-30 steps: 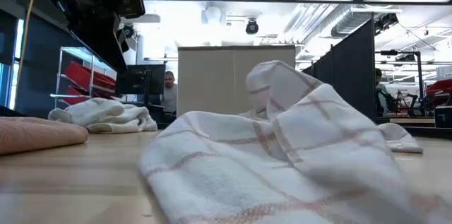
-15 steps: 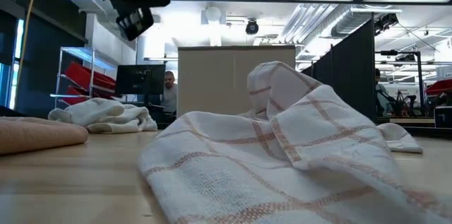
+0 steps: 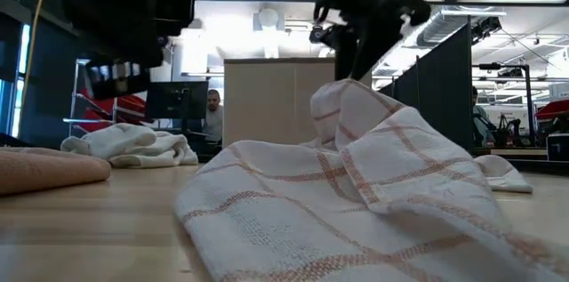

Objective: Fold towel
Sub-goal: Fold the right white towel

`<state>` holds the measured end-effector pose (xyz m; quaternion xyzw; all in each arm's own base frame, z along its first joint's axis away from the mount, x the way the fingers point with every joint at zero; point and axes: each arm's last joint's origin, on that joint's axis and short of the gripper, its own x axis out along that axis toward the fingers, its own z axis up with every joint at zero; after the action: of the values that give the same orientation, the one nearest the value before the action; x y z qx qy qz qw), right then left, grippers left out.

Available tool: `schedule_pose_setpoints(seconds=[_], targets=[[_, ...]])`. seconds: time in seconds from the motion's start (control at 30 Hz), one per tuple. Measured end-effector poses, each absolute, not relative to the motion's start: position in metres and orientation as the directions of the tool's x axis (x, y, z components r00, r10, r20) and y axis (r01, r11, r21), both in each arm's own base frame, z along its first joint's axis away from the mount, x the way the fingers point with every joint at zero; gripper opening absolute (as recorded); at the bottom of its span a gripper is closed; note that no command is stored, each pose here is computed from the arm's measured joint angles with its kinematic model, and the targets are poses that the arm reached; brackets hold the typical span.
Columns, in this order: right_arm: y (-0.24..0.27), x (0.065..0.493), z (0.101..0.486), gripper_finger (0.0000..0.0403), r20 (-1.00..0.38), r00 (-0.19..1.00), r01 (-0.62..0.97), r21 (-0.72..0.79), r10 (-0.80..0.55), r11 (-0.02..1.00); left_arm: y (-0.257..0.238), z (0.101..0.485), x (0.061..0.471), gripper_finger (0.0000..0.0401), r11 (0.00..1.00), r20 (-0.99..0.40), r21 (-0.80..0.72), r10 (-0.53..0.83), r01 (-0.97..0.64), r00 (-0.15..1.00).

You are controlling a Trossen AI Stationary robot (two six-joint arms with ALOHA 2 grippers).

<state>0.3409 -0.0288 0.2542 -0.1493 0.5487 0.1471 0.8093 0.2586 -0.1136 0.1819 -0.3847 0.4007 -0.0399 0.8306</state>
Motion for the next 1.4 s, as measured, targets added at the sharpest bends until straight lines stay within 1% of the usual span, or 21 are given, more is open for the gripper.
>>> schedule_pose_setpoints(seconds=[0.1,0.17,0.23,0.33,0.37,0.4,0.53,0.67,0.77,0.87,1.03,1.13,1.2,1.3,1.4], targets=[[-0.03,0.347,0.249,0.0165,-0.928,0.37,-0.391,-0.109,0.048,0.914,-0.123,0.177,0.257,0.0,0.702,-0.639,-0.673,-0.394,-0.233,0.66],[-0.029,0.348,0.247,0.0148,-0.929,0.367,-0.391,-0.109,0.046,0.914,-0.128,0.174,0.256,0.0,0.708,-0.646,-0.668,-0.403,-0.227,0.648],[-0.029,0.348,0.246,0.0112,-0.931,0.363,-0.365,-0.097,0.046,0.926,-0.132,0.173,0.254,0.0,0.722,-0.649,-0.661,-0.412,-0.206,0.64],[-0.029,0.346,0.245,0.003,-0.939,0.341,-0.299,-0.056,0.052,0.953,-0.136,0.172,0.252,0.0,0.75,-0.655,-0.64,-0.419,-0.166,0.629],[-0.029,0.346,0.245,0.0016,-0.941,0.333,-0.282,-0.047,0.052,0.958,-0.136,0.172,0.252,0.0,0.759,-0.655,-0.633,-0.42,-0.153,0.628],[-0.029,0.345,0.245,0.0011,-0.944,0.326,-0.256,-0.039,0.048,0.966,-0.137,0.172,0.252,0.0,0.767,-0.655,-0.627,-0.421,-0.139,0.628],[-0.026,0.339,0.247,0.0002,-0.957,0.289,-0.162,-0.016,0.032,0.987,-0.137,0.172,0.25,0.0,0.795,-0.661,-0.599,-0.419,-0.101,0.622],[-0.007,0.317,0.27,0.0001,-0.97,0.238,-0.099,0.016,0.039,0.995,-0.137,0.17,0.249,0.0,0.815,-0.678,-0.576,-0.432,-0.066,0.596],[0.016,0.292,0.292,0.0001,-0.976,0.213,-0.05,0.039,0.049,0.998,-0.137,0.169,0.247,0.0,0.811,-0.687,-0.581,-0.449,-0.061,0.571],[0.047,0.265,0.312,0.0,-0.975,0.205,-0.023,0.089,0.092,0.996,-0.138,0.168,0.246,0.0,0.815,-0.691,-0.578,-0.462,-0.04,0.556],[0.096,0.226,0.327,0.0,-0.976,0.156,0.05,0.159,0.149,0.986,-0.135,0.166,0.246,0.0,0.843,-0.712,-0.538,-0.446,-0.013,0.542],[0.125,0.212,0.319,0.0,-0.983,0.086,0.013,0.165,0.163,0.986,-0.126,0.166,0.25,0.0,0.846,-0.72,-0.533,-0.433,-0.032,0.542],[0.142,0.204,0.305,0.0,-0.982,-0.008,0.001,0.19,0.19,0.982,-0.119,0.166,0.253,0.0,0.835,-0.715,-0.548,-0.442,-0.043,0.543],[0.163,0.195,0.278,0.0,-0.963,-0.136,0.046,0.227,0.232,0.973,-0.113,0.166,0.256,0.0,0.826,-0.712,-0.561,-0.446,-0.057,0.543],[0.184,0.186,0.258,0.0,-0.931,-0.187,0.063,0.308,0.314,0.949,-0.108,0.166,0.258,0.0,0.828,-0.71,-0.558,-0.436,-0.063,0.552]])
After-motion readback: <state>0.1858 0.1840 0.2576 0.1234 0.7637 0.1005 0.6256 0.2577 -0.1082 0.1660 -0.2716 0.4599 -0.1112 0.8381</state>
